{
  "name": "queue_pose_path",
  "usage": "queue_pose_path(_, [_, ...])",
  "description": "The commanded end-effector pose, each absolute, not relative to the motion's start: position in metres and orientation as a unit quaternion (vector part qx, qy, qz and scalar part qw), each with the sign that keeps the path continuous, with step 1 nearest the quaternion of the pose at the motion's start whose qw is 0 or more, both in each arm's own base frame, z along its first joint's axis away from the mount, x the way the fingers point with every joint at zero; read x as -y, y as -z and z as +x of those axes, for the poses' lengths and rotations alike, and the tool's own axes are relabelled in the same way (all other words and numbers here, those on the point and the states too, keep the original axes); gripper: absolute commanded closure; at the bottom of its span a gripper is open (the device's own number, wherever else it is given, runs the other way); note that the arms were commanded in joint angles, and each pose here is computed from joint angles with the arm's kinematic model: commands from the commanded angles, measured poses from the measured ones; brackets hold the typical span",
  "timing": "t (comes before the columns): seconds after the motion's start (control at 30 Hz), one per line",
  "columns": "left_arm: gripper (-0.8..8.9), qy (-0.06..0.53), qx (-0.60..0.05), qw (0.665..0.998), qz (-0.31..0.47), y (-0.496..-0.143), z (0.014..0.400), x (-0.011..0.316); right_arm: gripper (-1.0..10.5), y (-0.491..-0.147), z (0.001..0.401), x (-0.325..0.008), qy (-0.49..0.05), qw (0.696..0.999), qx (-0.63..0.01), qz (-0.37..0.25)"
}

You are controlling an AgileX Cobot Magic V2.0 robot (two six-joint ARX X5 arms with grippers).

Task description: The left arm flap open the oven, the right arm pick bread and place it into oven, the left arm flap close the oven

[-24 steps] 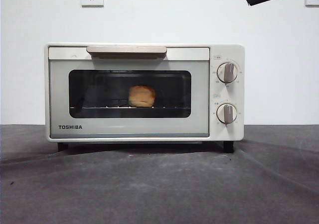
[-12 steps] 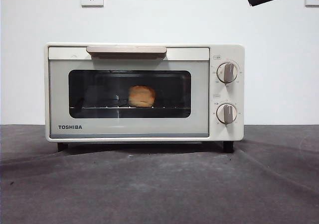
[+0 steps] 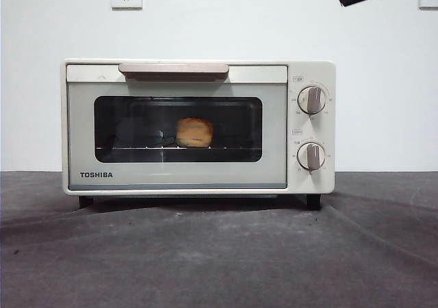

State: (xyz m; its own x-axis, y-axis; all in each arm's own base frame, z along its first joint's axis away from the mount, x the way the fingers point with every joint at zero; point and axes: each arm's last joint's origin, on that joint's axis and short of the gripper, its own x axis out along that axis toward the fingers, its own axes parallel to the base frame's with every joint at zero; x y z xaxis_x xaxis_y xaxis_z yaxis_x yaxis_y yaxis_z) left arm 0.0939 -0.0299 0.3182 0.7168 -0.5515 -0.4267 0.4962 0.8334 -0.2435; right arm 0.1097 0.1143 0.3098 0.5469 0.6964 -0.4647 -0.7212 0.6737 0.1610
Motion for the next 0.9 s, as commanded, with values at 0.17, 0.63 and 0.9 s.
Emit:
queue_pose_path(0.17, [7.98,0.287,-0.234,0.928,-0.045,-0.3238,0.0941,0.0302,9.4,-0.3117,0.1102,-0.1167,-0.405,0.879,-0.25,-0.024])
queue_pose_path(0.63, [7.98,0.287,-0.234,0.928,-0.045,-0.3238,0.0942,0.0302,9.4,-0.3119,0.1099,-0.1166,-0.407,0.878,-0.249,-0.023])
queue_pose_path(0.9, [7.98,0.287,-0.232,0.928,-0.045,-0.324,0.0943,0.0302,9.4,-0.3119,0.1099,-0.1166,-0.407,0.878,-0.249,-0.023])
